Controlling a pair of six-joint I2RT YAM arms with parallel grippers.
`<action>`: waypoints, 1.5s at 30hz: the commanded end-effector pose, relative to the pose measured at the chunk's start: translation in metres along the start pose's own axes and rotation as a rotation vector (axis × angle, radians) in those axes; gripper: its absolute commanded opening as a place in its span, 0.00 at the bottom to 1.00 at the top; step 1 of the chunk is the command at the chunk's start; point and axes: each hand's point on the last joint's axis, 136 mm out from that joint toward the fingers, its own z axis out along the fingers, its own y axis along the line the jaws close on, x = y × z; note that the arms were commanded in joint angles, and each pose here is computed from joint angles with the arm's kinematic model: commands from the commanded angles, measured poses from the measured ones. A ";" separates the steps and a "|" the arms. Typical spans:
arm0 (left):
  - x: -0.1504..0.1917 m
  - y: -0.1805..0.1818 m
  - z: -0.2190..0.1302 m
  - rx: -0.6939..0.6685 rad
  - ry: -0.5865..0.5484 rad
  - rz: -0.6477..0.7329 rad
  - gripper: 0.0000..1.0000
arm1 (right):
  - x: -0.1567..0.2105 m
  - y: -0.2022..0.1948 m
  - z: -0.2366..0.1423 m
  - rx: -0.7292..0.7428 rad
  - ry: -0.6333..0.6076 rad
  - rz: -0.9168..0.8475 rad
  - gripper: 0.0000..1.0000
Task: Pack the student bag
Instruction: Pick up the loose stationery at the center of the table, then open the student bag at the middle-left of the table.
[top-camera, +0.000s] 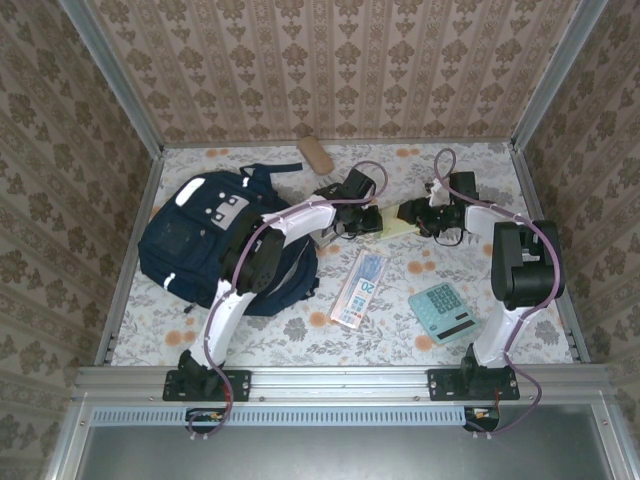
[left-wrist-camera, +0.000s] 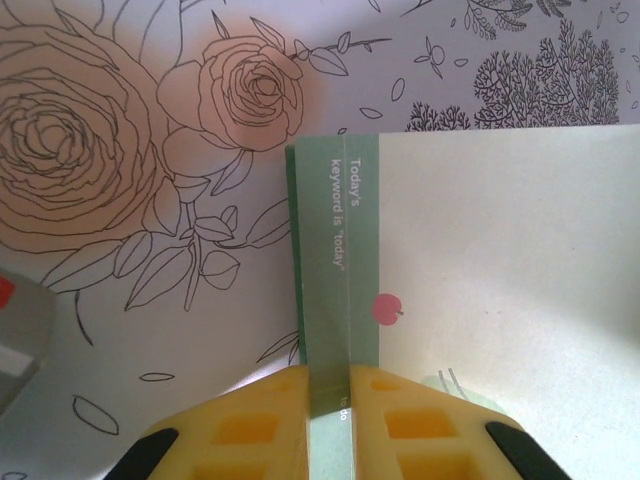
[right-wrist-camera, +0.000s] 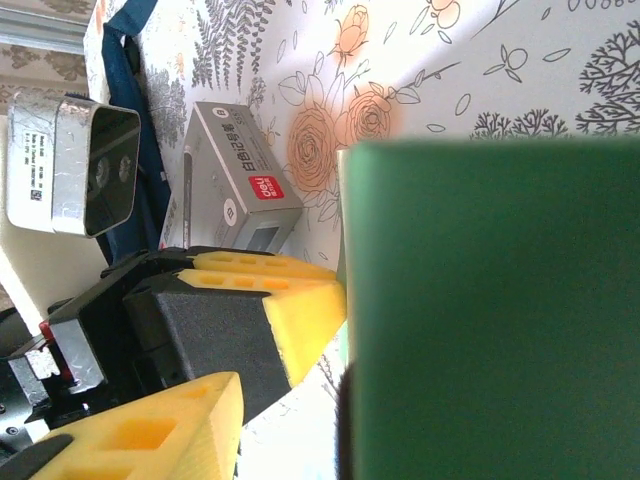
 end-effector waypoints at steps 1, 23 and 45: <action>0.032 0.021 0.018 -0.048 0.104 0.008 0.16 | 0.000 0.004 -0.005 -0.015 0.002 -0.011 0.40; -0.021 -0.016 -0.155 -0.137 -0.166 0.239 0.52 | -0.003 0.059 -0.065 -0.059 -0.163 -0.049 0.00; 0.073 0.170 -0.225 -0.696 0.041 0.311 0.49 | 0.050 0.122 -0.045 -0.136 -0.113 -0.130 0.00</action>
